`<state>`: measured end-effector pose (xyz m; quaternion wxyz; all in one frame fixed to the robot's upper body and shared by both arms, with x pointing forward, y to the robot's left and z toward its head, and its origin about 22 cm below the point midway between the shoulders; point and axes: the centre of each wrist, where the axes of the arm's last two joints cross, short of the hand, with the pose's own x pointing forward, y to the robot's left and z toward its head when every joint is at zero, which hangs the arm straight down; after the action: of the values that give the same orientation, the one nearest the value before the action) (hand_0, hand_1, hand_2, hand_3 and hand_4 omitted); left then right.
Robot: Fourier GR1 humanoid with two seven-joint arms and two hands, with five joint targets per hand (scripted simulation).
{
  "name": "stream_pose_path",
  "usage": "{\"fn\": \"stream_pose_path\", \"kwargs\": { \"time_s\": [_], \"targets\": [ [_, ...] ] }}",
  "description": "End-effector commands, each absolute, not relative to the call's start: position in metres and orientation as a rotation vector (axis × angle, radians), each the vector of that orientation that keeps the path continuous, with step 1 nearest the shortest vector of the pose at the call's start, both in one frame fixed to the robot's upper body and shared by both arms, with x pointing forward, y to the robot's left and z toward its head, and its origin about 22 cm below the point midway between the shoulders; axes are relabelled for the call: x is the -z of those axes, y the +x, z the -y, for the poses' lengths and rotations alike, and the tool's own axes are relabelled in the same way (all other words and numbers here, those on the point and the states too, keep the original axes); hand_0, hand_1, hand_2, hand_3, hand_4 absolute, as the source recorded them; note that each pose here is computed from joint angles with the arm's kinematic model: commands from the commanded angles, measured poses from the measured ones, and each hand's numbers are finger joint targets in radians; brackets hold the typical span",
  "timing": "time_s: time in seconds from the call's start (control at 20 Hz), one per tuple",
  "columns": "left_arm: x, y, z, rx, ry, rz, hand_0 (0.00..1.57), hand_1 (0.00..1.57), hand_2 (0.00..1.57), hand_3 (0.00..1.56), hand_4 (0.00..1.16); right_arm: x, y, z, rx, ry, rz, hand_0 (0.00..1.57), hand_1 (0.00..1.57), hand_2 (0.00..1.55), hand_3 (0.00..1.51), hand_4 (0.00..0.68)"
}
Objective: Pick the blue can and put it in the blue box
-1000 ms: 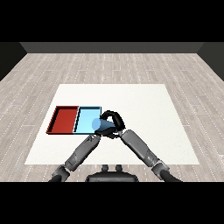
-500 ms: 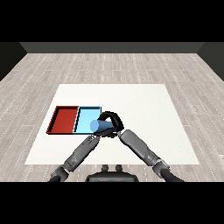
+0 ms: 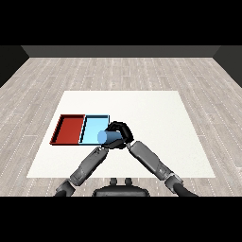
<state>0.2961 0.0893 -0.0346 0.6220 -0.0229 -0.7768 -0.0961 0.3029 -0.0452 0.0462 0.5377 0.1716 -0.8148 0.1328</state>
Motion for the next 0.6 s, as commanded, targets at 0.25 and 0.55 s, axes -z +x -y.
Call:
{"fn": "stream_pose_path", "kwargs": {
  "time_s": [0.25, 0.55],
  "targets": [
    [0.019, 0.318, -0.088, 0.120, -0.082, 1.710, 1.57, 1.57, 1.54, 1.47, 0.76, -0.052, 0.290, 0.040, -0.195, 0.511, 1.869, 1.09, 1.09, 1.12, 0.80, 0.000],
    [0.053, 0.303, -0.094, 0.125, -0.099, 1.724, 1.57, 1.57, 1.52, 1.45, 1.10, -0.048, 0.302, 0.050, -0.218, 0.476, 1.851, 0.00, 0.00, 0.00, 0.00, 0.000]
  ]
}}
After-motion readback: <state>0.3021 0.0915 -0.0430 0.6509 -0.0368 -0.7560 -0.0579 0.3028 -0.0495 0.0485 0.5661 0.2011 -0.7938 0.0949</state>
